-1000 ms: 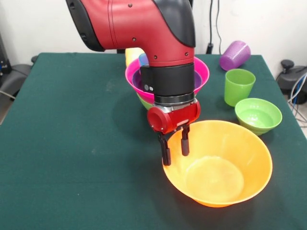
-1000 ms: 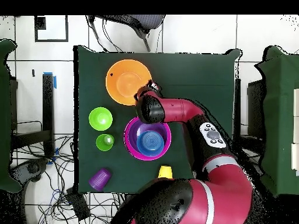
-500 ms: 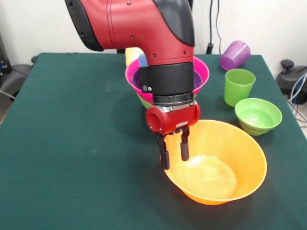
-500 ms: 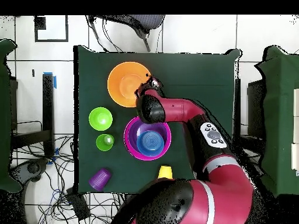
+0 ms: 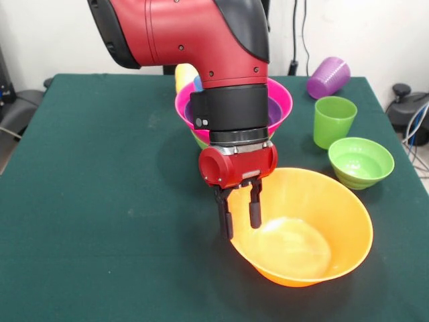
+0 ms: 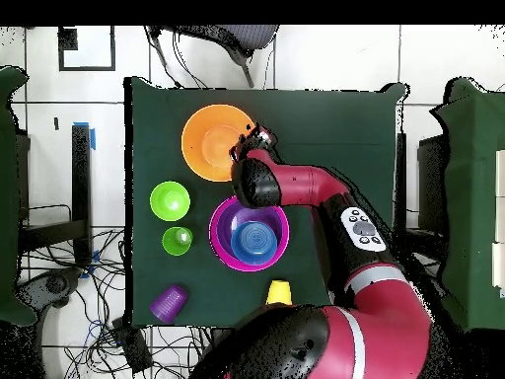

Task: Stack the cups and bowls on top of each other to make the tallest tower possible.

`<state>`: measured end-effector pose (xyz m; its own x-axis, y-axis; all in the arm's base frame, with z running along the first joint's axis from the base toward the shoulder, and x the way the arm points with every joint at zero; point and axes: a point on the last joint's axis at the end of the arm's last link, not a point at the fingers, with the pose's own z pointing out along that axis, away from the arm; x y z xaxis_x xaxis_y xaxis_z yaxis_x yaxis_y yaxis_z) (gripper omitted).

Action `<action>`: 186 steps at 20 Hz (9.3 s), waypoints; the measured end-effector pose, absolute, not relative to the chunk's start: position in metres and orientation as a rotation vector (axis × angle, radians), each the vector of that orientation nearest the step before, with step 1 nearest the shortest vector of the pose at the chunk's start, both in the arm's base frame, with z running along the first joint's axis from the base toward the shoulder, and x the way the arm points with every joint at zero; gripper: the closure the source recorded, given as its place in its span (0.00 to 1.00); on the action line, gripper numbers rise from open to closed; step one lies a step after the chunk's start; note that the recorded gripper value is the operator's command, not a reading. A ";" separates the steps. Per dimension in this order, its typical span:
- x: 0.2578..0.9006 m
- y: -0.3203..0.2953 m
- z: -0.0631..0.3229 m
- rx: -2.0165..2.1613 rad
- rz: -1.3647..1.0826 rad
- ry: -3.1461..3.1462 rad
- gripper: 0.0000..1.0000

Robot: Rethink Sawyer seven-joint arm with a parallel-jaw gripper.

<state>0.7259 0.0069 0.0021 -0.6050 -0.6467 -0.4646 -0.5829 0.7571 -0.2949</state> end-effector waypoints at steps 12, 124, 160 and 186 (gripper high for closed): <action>0.723 0.003 -0.004 -0.933 -0.171 2.406 0.00; 0.731 -0.067 0.094 -0.616 0.496 2.482 1.00; 0.722 -0.037 0.150 -0.724 0.931 2.531 1.00; 0.688 -0.014 0.137 -1.113 0.910 2.718 1.00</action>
<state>0.6884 -0.0142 0.1370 -0.7362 -0.6195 -0.2727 -0.6587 0.5633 0.4988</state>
